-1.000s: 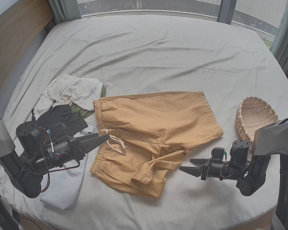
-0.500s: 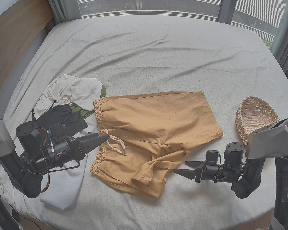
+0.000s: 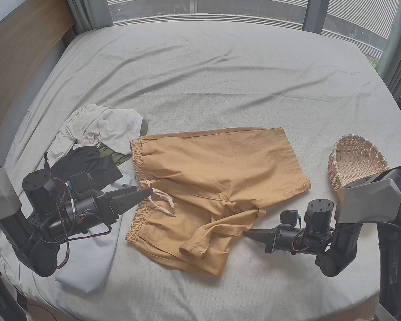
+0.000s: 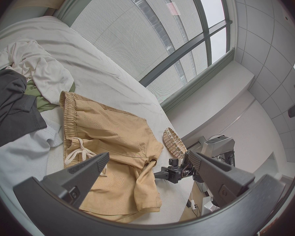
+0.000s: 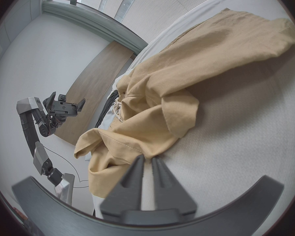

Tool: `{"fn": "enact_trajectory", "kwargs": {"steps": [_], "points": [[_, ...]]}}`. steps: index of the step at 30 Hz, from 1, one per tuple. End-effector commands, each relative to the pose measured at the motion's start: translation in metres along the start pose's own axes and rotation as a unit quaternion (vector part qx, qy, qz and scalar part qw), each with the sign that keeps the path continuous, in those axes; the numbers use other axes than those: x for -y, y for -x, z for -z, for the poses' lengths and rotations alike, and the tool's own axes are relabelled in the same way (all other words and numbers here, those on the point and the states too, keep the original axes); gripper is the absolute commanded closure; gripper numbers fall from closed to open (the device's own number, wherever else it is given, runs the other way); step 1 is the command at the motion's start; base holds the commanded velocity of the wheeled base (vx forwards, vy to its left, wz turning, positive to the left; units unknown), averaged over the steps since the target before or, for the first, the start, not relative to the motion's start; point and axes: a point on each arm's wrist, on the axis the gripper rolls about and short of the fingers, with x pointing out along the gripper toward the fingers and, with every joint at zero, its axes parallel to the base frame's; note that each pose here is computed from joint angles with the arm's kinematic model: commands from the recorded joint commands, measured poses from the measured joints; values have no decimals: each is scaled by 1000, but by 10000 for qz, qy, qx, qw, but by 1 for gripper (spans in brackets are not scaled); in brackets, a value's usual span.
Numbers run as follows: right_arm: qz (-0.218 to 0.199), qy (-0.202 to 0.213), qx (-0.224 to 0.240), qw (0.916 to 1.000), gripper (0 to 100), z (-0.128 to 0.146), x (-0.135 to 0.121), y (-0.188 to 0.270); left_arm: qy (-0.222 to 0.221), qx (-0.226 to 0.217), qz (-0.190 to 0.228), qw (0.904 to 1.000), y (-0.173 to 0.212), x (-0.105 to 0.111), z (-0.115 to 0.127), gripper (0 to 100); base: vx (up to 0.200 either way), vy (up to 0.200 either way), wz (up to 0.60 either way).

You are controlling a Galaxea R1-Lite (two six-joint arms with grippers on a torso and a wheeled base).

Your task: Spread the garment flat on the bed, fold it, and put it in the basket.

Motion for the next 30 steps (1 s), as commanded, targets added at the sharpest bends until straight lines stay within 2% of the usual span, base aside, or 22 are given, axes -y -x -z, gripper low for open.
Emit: {"fn": "enact_trajectory", "kwargs": {"steps": [1, 12, 16, 25, 30], "points": [[-21, 3, -4, 10000, 100, 1, 0, -1, 0, 4, 1, 10000, 0, 0, 0, 0, 0, 0, 0], [-77, 217, 328, 9992, 100, -27, -27, 28, -5, 9, 3, 10000, 0, 0, 0, 0, 0, 0, 0], [51, 257, 507, 9984, 100, -37, -31, 48, -5, 9, 3, 10000, 0, 0, 0, 0, 0, 0, 0], [556, 107, 744, 9956, 100, -43, -8, 75, -6, 5, 10, 10000, 0, 0, 0, 0, 0, 0, 0], [653, 82, 796, 9947, 100, -45, -4, 80, -6, 5, 10, 10000, 0, 0, 0, 0, 0, 0, 0]]}}
